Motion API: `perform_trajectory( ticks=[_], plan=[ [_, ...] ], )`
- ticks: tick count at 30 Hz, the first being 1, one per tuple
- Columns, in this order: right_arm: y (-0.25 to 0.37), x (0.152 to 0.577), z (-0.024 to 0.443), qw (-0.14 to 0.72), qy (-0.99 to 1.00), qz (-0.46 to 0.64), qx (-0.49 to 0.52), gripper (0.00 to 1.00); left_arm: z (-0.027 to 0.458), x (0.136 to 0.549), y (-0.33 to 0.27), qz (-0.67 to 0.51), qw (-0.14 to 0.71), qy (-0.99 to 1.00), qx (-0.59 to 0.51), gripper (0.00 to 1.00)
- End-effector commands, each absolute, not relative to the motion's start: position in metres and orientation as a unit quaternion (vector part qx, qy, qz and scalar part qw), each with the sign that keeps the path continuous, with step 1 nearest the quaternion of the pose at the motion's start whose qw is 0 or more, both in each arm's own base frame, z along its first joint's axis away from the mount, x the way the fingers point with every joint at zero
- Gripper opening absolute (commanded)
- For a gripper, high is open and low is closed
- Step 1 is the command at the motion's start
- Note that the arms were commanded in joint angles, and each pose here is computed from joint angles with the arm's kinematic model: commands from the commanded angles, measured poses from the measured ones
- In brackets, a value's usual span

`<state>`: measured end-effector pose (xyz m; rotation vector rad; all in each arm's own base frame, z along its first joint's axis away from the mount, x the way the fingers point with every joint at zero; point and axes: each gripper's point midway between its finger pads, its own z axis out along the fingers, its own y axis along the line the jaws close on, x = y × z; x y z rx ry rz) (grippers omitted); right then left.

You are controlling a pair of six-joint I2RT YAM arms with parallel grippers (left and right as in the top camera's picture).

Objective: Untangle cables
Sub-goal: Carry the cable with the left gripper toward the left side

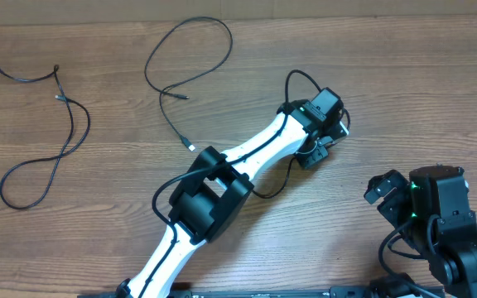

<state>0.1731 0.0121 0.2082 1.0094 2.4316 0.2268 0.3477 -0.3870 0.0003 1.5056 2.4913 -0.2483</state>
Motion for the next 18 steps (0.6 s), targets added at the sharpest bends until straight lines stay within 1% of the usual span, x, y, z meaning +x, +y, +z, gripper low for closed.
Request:
perform_trajectory(
  ticks=[1, 2, 3, 6, 8, 10, 14, 16, 18],
  plan=[
    [0.012, 0.172, 0.209, 0.248, 0.892, 0.083, 0.368, 1.0, -0.07, 0.321, -0.36, -0.036, 0.027, 0.848, 0.528, 0.24],
    [0.012, 0.172, 0.209, 0.248, 0.892, 0.083, 0.368, 1.0, -0.07, 0.32, -0.361, -0.036, 0.027, 0.846, 0.531, 0.11],
    [0.012, 0.172, 0.209, 0.248, 0.892, 0.083, 0.368, 1.0, -0.07, 0.32, -0.361, -0.036, 0.028, 0.846, 0.531, 0.04],
    [0.012, 0.172, 0.209, 0.248, 0.892, 0.083, 0.368, 1.0, -0.058, 0.326, -0.357, -0.021, 0.031, 0.848, 0.529, 0.04],
    [0.012, 0.172, 0.209, 0.248, 0.892, 0.083, 0.368, 1.0, -0.037, 0.341, -0.346, 0.007, 0.037, 0.853, 0.52, 0.04],
    [0.012, 0.172, 0.209, 0.249, 0.892, 0.084, 0.368, 1.0, -0.006, 0.357, -0.328, 0.039, 0.045, 0.86, 0.507, 0.04],
    [0.013, 0.176, 0.212, 0.257, 0.889, 0.089, 0.368, 1.0, 0.068, 0.378, -0.299, 0.04, 0.071, 0.876, 0.476, 0.04],
    [0.013, 0.178, 0.213, 0.259, 0.888, 0.091, 0.368, 1.0, 0.112, 0.393, -0.279, 0.034, 0.107, 0.886, 0.45, 0.04],
    [0.014, 0.179, 0.213, 0.262, 0.888, 0.093, 0.367, 1.0, 0.167, 0.4, -0.242, 0.022, 0.145, 0.9, 0.41, 0.04]
  ],
)
